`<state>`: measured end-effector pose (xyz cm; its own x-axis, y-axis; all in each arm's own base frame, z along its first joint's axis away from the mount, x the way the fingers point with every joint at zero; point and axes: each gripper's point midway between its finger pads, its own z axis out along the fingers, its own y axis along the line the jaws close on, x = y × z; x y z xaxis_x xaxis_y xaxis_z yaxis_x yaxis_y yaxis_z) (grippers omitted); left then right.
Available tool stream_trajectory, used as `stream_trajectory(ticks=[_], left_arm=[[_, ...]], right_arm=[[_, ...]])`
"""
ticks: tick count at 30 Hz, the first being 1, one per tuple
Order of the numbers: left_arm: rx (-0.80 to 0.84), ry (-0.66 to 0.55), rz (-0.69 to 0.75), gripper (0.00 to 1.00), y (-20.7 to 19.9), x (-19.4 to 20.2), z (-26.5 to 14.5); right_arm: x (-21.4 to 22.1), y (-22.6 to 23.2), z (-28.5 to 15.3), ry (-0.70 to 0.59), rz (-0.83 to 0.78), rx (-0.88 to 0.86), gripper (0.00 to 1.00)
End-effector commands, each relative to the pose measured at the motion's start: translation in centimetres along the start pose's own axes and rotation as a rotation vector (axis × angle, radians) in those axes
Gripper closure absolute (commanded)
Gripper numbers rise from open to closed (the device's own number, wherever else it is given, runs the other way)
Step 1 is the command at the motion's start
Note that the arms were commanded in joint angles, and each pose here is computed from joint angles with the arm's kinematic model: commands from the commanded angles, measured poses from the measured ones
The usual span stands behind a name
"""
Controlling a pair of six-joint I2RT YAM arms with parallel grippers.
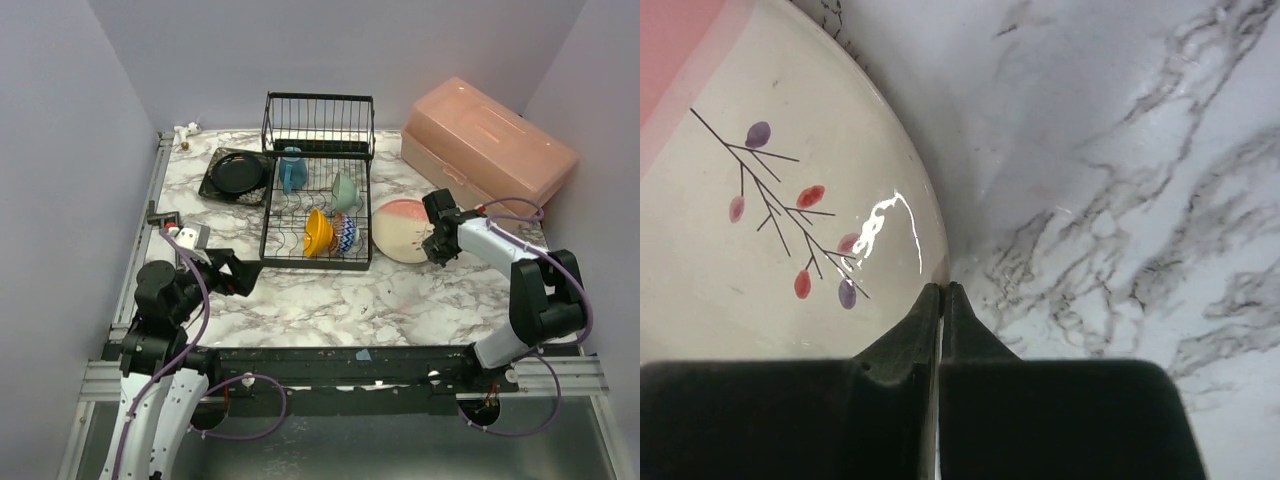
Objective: Load the mixed dishes into the dish rack
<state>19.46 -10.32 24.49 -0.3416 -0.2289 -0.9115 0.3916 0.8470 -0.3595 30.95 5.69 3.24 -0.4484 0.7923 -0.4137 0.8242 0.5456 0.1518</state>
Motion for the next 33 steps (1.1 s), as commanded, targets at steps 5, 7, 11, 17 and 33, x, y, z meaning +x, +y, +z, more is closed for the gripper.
stream_trajectory(ticks=[5,7,11,17,33], left_arm=[[0.456,-0.040,0.143,0.02,-9.4,-1.6,-0.4],[0.506,-0.021,0.197,0.01,-11.5,-1.4,-0.1],[0.537,0.028,0.317,0.01,-15.1,-0.2,2.2],[0.582,-0.043,0.631,0.02,-21.5,2.9,6.0],[0.544,-0.065,1.195,0.02,-26.9,13.9,17.5]], right_arm=[[-0.8,-0.8,-3.3,-0.012,0.010,-0.070,1.00],[-0.7,-1.0,-3.4,-0.010,0.021,-0.083,1.00],[-0.4,-1.2,-3.5,-0.004,0.039,-0.101,1.00],[-0.5,-1.4,-3.6,-0.009,0.048,-0.105,1.00],[-0.2,-1.0,-5.4,0.025,0.101,-0.186,1.00]])
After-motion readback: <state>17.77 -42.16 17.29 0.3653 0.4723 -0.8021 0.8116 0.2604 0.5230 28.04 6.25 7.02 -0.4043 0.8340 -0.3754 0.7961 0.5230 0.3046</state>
